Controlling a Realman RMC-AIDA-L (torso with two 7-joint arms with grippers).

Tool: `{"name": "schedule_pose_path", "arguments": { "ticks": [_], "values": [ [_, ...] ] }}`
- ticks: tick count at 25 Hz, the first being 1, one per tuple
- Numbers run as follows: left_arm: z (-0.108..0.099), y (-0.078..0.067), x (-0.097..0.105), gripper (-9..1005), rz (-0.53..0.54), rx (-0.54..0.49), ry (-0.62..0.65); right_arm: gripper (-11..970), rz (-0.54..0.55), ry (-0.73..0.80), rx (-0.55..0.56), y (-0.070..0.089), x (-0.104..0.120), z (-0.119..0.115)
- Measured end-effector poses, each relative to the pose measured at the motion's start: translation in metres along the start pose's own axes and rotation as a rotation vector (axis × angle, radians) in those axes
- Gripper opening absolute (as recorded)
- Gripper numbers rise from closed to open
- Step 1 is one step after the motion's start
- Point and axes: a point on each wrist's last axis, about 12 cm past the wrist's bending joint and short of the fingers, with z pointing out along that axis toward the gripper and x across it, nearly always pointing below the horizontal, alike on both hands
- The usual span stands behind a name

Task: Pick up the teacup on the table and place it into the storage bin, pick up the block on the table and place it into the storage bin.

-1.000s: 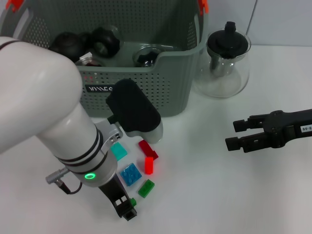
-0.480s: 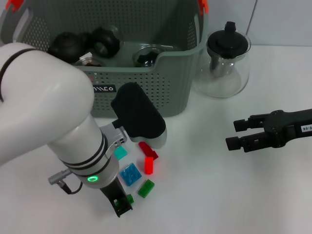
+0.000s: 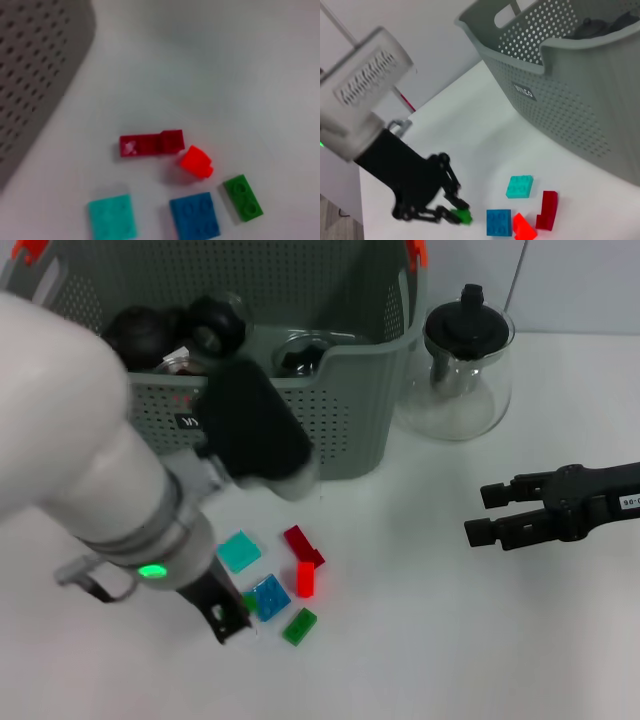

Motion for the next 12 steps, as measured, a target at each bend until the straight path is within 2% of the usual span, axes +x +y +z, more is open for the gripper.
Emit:
{"name": "schedule_pose_path", "arguments": {
  "ticks": [3, 7, 9, 12],
  "values": [
    [-0.029, 0.016, 0.012, 151, -0.043, -0.024, -0.047, 946, 0.001, -0.004, 0.000, 0.000, 0.000, -0.001],
    [-0.083, 0.038, 0.024, 151, -0.098, -0.095, -0.208, 946, 0.002, -0.006, 0.001, 0.000, 0.000, -0.001],
    [-0.110, 0.048, 0.026, 151, -0.108, -0.135, -0.310, 946, 0.001, -0.006, 0.001, 0.000, 0.000, -0.001],
    [-0.137, 0.067, 0.020, 150, -0.113, -0.204, -0.426, 946, -0.003, -0.005, 0.000, 0.000, -0.003, -0.001]
  ]
}}
